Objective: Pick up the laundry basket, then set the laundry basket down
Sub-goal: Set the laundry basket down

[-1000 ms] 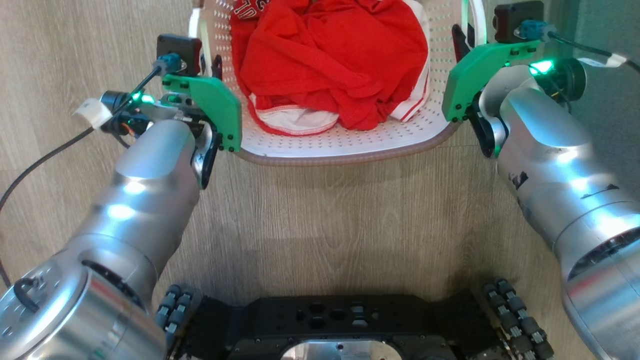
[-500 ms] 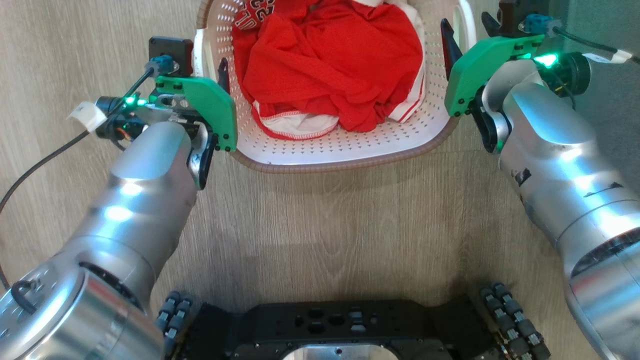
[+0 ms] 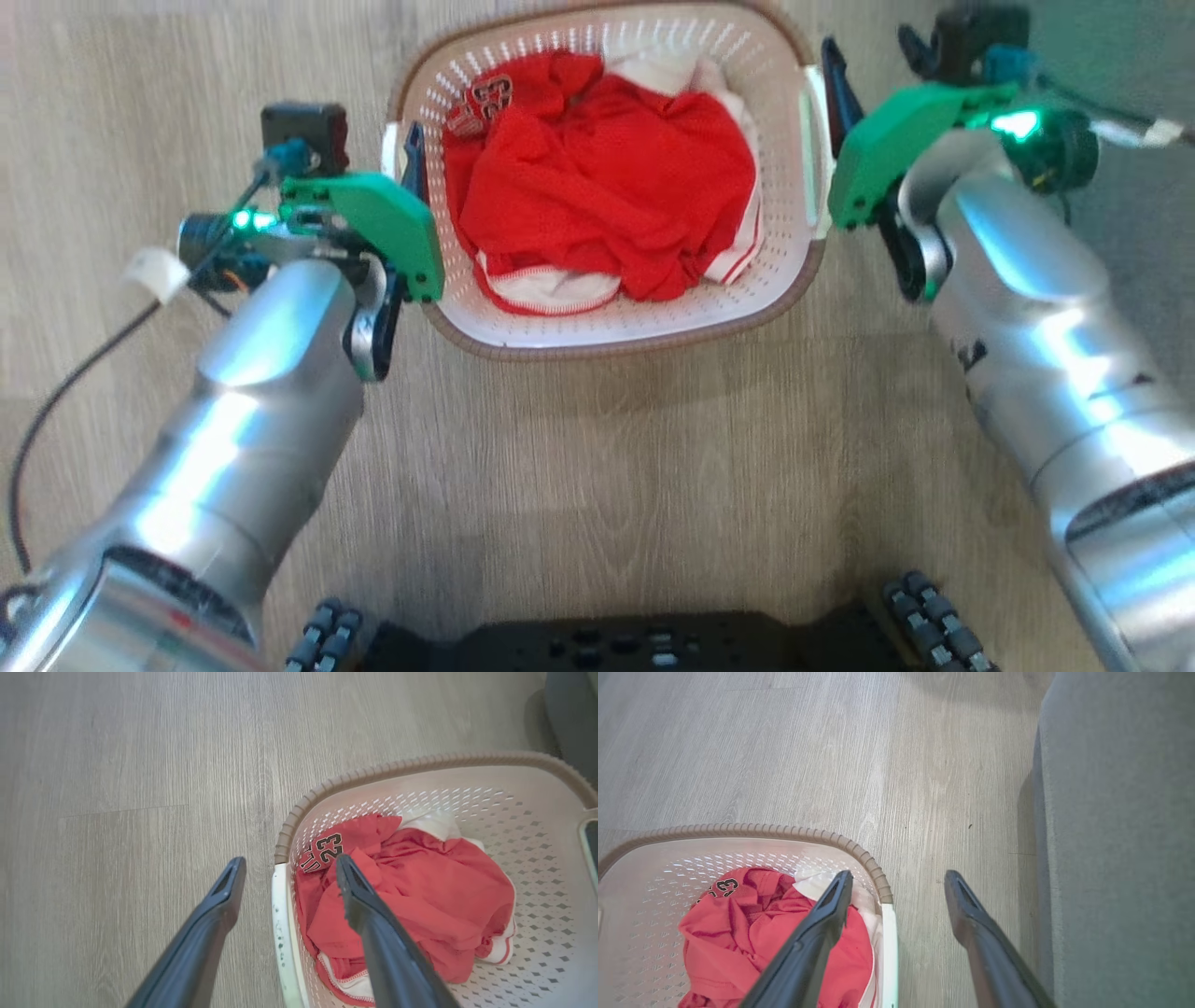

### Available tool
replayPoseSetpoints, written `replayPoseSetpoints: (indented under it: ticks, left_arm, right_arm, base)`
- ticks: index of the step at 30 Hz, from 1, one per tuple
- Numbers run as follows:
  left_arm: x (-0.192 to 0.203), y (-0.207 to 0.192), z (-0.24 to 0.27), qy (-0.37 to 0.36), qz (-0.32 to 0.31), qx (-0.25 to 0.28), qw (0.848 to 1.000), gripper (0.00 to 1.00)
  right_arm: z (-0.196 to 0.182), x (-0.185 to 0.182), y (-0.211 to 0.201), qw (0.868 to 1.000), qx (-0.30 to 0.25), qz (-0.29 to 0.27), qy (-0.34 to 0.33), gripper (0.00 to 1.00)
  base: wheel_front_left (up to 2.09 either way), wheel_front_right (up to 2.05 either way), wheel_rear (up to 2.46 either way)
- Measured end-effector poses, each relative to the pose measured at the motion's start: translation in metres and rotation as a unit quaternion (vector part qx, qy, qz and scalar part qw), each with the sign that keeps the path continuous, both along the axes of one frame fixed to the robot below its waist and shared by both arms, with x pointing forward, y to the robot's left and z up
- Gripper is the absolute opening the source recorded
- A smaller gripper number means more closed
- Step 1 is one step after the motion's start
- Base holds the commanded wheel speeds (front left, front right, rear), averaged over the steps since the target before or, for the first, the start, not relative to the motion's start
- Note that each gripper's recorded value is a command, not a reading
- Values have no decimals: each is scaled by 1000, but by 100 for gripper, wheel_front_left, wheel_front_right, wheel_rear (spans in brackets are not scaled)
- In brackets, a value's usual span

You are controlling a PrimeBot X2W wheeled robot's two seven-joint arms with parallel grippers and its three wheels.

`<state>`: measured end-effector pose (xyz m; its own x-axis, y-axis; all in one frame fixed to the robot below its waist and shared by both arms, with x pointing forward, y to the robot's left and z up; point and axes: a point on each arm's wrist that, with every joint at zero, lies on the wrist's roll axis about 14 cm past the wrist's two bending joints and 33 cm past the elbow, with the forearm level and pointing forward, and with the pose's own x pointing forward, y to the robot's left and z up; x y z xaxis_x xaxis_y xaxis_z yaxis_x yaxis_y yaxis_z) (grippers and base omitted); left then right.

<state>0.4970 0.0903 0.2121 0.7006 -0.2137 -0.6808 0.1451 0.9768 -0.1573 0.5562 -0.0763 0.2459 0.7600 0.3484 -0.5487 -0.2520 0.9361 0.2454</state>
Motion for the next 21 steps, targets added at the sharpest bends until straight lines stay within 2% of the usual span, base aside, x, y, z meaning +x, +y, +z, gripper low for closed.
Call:
replayPoseSetpoints:
  ticks: [11,21]
  left_arm:
    - [-11,1,79,-101,24,-32,994,100]
    - [-40,16,170,-225,44,-39,972,100]
  right_arm:
    - [72,-20,-6,997,15,-17,-77,100]
    - [144,-57,-24,986,28,-51,-158,100]
  base:
    - [0,0,0]
    - [0,0,0]
